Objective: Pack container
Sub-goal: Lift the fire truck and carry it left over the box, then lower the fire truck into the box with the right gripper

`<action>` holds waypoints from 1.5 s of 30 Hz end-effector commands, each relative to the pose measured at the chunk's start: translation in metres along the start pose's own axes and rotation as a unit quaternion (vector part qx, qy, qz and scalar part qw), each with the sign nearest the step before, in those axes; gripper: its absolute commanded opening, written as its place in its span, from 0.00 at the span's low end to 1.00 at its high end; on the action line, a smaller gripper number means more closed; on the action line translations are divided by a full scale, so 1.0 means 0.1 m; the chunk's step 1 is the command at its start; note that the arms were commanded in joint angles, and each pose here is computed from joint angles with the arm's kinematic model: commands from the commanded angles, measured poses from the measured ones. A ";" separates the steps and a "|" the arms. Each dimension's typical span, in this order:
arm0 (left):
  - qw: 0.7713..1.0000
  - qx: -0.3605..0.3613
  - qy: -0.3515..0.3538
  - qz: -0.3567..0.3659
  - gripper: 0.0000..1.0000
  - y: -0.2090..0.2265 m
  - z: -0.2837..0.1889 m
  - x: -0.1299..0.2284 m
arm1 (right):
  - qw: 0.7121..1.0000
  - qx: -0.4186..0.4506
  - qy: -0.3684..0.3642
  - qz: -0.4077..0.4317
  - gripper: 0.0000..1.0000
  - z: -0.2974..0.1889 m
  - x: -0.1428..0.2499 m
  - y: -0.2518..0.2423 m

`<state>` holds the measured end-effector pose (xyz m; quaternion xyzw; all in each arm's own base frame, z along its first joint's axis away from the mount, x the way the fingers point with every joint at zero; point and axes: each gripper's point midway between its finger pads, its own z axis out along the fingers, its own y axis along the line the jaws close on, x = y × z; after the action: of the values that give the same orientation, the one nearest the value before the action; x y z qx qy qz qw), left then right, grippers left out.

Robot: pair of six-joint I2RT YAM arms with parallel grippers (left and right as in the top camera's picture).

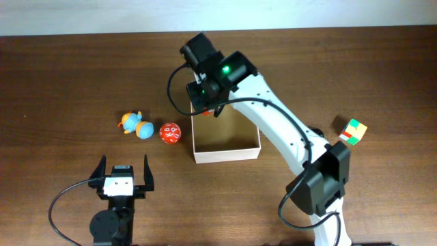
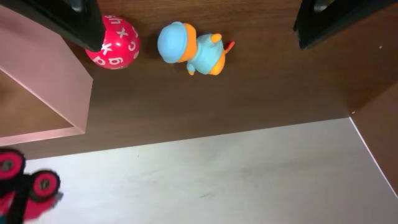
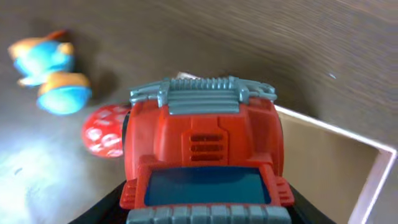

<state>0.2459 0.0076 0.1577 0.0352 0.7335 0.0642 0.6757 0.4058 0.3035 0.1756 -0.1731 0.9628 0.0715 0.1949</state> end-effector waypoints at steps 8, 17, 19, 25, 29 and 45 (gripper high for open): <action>1.000 0.007 -0.002 0.007 0.99 -0.03 0.00 0.00 | 0.994 0.053 0.008 0.097 0.53 0.49 0.23 -0.17; 1.000 0.007 -0.002 0.007 0.99 -0.03 0.00 0.00 | 0.990 0.019 0.010 0.137 0.53 0.71 0.30 -0.06; 1.000 0.007 -0.002 0.007 0.99 -0.03 0.00 0.00 | 0.990 0.016 0.005 0.141 0.53 0.75 0.29 -0.05; 1.000 0.007 -0.002 0.007 0.99 -0.03 0.00 0.00 | 0.990 0.012 -0.001 0.141 0.53 0.81 0.28 -0.04; 1.000 0.007 -0.002 0.007 0.99 -0.03 0.00 0.00 | 0.990 0.010 -0.007 0.142 0.53 0.81 0.25 -0.04; 1.000 0.007 -0.002 0.007 0.99 -0.03 0.00 0.00 | 0.991 0.010 -0.006 0.131 0.64 0.81 0.26 -0.04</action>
<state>0.2459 0.0076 0.1577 0.0352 0.7335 0.0642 0.6757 0.4169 0.3079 0.0965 -0.0329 0.9757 0.0918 0.1964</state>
